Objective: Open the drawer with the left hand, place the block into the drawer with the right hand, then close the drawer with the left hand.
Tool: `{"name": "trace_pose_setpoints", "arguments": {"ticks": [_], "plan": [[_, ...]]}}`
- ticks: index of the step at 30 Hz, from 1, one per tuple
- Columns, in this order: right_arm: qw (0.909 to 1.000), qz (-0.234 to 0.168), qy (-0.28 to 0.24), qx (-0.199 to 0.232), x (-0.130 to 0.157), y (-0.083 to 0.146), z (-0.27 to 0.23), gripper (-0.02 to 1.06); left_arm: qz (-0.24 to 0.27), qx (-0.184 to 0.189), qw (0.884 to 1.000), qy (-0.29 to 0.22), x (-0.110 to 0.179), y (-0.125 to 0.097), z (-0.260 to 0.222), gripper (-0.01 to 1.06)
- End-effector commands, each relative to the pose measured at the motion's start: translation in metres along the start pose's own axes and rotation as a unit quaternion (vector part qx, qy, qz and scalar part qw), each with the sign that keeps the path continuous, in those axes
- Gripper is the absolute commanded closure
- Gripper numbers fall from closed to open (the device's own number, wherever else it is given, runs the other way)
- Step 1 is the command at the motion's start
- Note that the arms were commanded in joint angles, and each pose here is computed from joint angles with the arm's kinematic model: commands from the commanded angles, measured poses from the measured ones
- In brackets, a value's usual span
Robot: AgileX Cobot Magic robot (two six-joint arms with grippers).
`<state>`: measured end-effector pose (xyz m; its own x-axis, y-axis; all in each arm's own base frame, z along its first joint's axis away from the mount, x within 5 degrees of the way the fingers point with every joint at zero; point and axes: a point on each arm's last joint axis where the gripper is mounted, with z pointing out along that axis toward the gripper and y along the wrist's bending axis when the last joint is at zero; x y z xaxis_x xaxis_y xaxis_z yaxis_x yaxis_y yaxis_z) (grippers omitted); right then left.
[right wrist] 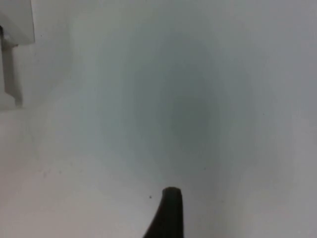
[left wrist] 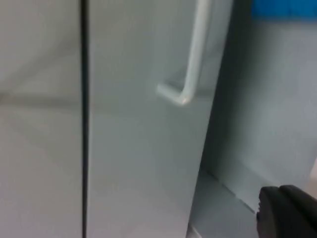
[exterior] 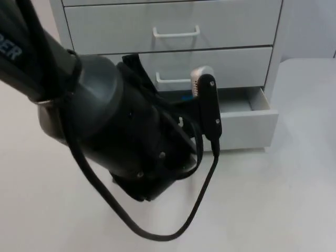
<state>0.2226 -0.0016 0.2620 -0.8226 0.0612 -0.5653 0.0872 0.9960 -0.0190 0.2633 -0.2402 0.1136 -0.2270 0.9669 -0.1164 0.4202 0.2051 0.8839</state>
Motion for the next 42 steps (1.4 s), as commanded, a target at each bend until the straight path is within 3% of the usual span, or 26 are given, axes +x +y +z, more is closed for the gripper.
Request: {"name": "trace_pose_setpoints", "arguments": {"ticks": [1, 7, 12, 18, 22, 28, 33, 42], "plan": [[1.0, -0.003, -0.004, -0.002, 0.0, 0.001, -0.001, 0.33, -0.005, -0.006, 1.0, -0.011, -0.001, 0.001, -0.003, 1.05], [1.0, -0.003, -0.004, -0.002, 0.0, 0.001, -0.001, 0.33, -0.032, 0.0, 0.999, -0.021, -0.001, 0.002, 0.0, 1.05], [1.0, -0.007, 0.001, -0.001, 0.001, 0.001, -0.001, 0.33, -0.041, 0.041, 0.998, -0.036, -0.003, -0.004, 0.002, 1.05], [1.0, -0.007, 0.0, -0.001, 0.001, 0.001, -0.001, 0.33, -0.049, 0.042, 0.997, -0.041, -0.005, 0.001, -0.003, 1.05], [1.0, -0.007, -0.004, -0.002, 0.0, 0.001, -0.001, 0.33, -0.051, 0.065, 0.995, -0.059, -0.008, 0.0, -0.005, 1.05], [1.0, -0.007, -0.004, -0.002, 0.0, 0.001, -0.001, 0.33, -0.06, 0.095, 0.993, -0.046, -0.002, -0.009, 0.01, 1.05], [1.0, -0.007, -0.004, -0.002, 0.0, 0.001, -0.001, 0.33, -0.072, 0.096, 0.992, -0.031, 0.002, -0.007, 0.023, 1.05], [0.9999, -0.008, -0.009, -0.002, -0.001, 0.001, -0.001, 0.33, -0.122, 0.071, 0.99, -0.011, 0.004, 0.02, 0.055, 1.05]]}}
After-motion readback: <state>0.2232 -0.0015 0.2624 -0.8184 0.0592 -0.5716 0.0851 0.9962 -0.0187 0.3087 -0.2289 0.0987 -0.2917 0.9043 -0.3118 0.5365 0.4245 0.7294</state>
